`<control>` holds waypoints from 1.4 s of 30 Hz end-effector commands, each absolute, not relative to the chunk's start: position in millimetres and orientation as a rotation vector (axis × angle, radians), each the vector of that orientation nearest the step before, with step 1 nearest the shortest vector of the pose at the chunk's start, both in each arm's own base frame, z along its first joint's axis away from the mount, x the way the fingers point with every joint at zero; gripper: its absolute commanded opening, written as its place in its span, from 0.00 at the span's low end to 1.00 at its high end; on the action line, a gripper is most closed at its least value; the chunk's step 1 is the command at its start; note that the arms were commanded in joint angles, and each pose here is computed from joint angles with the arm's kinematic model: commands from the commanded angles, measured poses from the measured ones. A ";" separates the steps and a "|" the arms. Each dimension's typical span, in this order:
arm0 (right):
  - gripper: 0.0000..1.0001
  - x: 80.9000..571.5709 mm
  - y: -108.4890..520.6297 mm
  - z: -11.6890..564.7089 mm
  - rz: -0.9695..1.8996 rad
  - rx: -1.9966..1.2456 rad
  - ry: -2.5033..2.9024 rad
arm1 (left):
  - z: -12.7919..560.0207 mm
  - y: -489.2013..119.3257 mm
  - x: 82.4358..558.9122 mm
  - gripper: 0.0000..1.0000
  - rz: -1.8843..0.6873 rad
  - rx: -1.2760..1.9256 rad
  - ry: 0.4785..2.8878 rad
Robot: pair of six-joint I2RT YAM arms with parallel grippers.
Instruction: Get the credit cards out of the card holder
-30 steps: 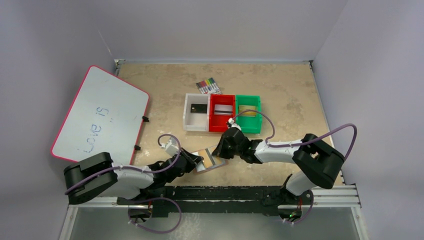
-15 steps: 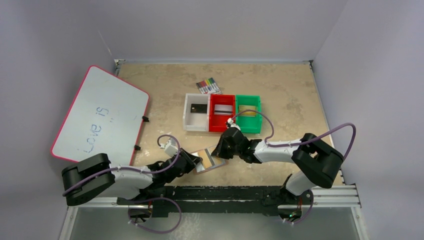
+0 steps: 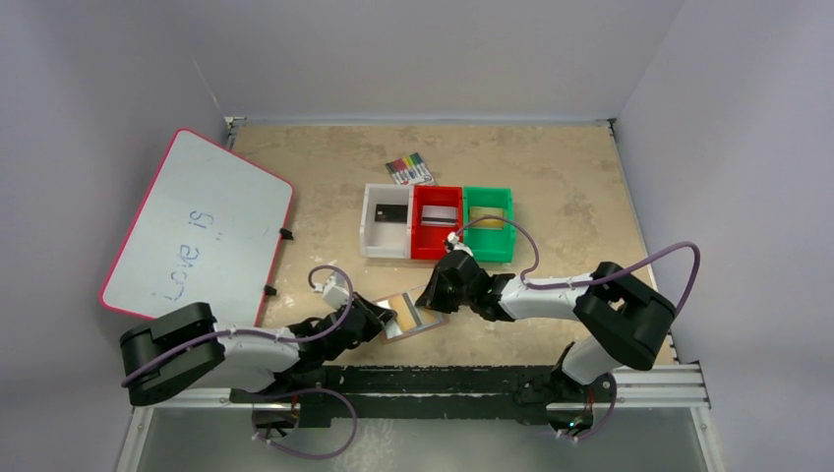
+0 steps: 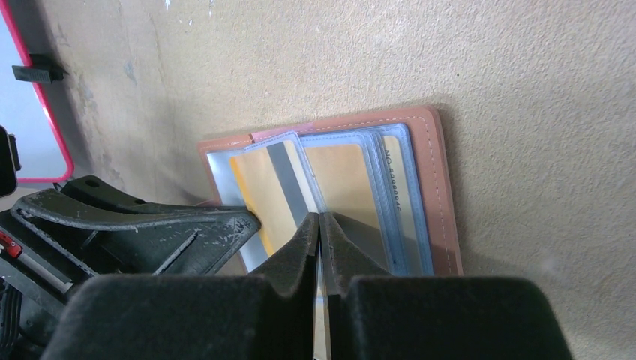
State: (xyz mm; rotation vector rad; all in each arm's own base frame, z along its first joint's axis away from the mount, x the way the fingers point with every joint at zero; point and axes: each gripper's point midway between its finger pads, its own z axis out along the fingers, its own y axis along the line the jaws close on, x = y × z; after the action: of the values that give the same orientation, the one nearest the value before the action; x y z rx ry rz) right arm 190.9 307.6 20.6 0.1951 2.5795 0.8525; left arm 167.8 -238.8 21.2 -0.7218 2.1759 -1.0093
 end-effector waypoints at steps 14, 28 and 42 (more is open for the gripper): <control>0.06 163.6 242.8 -31.1 0.447 0.181 2.765 | -14.1 -197.1 154.1 0.00 -0.753 -0.673 2.277; 0.15 192.0 293.3 64.4 0.803 -0.060 2.483 | -1.6 -207.5 158.7 0.00 -0.784 -0.630 2.262; 0.12 186.3 291.5 -0.7 0.580 -0.050 2.682 | 7.9 -204.9 160.6 0.00 -0.745 -0.600 2.262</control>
State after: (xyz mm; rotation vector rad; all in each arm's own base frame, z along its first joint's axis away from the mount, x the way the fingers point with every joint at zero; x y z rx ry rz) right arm 185.8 316.7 25.7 -0.1127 2.6063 0.8065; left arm 164.1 -226.0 22.6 -0.6632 2.2125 -0.9122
